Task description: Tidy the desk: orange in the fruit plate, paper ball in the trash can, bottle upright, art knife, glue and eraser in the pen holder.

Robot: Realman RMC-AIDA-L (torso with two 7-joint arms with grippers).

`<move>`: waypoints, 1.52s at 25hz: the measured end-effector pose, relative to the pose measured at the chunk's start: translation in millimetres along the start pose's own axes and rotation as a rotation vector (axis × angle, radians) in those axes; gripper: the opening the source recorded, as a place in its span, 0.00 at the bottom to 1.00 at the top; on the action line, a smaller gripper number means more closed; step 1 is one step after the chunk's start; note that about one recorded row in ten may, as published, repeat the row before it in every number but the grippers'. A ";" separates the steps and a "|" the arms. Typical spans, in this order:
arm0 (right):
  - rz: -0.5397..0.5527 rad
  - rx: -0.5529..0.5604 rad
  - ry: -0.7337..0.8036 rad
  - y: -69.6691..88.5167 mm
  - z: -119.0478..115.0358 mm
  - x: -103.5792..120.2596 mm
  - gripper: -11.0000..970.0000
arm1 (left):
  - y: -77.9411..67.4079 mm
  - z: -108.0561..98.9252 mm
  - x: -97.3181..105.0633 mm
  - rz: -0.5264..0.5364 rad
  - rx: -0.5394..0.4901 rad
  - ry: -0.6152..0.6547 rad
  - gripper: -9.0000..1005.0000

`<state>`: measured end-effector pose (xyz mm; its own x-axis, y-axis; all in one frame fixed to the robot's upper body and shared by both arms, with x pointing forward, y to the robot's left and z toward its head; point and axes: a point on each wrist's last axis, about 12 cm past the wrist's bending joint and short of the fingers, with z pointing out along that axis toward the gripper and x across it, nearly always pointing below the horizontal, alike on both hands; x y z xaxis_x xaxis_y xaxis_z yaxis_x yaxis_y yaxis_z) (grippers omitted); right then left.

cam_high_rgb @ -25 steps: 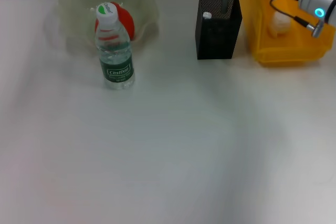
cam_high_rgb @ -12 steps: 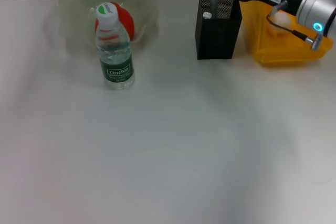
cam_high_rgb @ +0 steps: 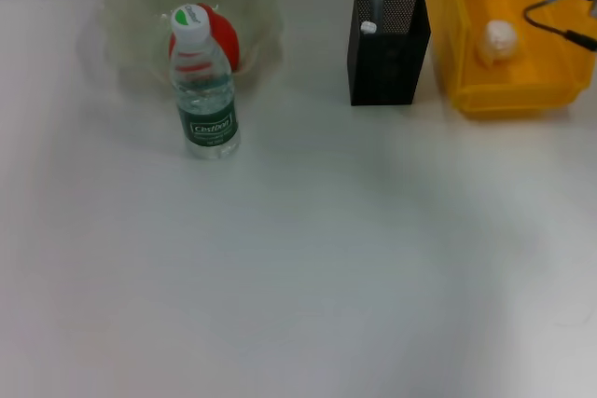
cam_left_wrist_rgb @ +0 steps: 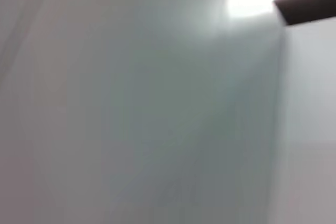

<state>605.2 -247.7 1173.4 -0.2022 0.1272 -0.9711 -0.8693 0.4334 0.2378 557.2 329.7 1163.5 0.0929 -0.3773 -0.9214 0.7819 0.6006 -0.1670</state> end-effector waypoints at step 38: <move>0.037 -0.273 0.392 27.5 6.5 7.4 0.74 | -32.5 41.6 54.6 -0.247 0.357 0.662 0.73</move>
<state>582.7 -229.1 1172.8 -0.3443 -0.2312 -0.9100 -0.9345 0.1779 0.3084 562.5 260.3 1133.2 -0.4073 0.0955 -0.9083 0.8932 0.2490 -0.3744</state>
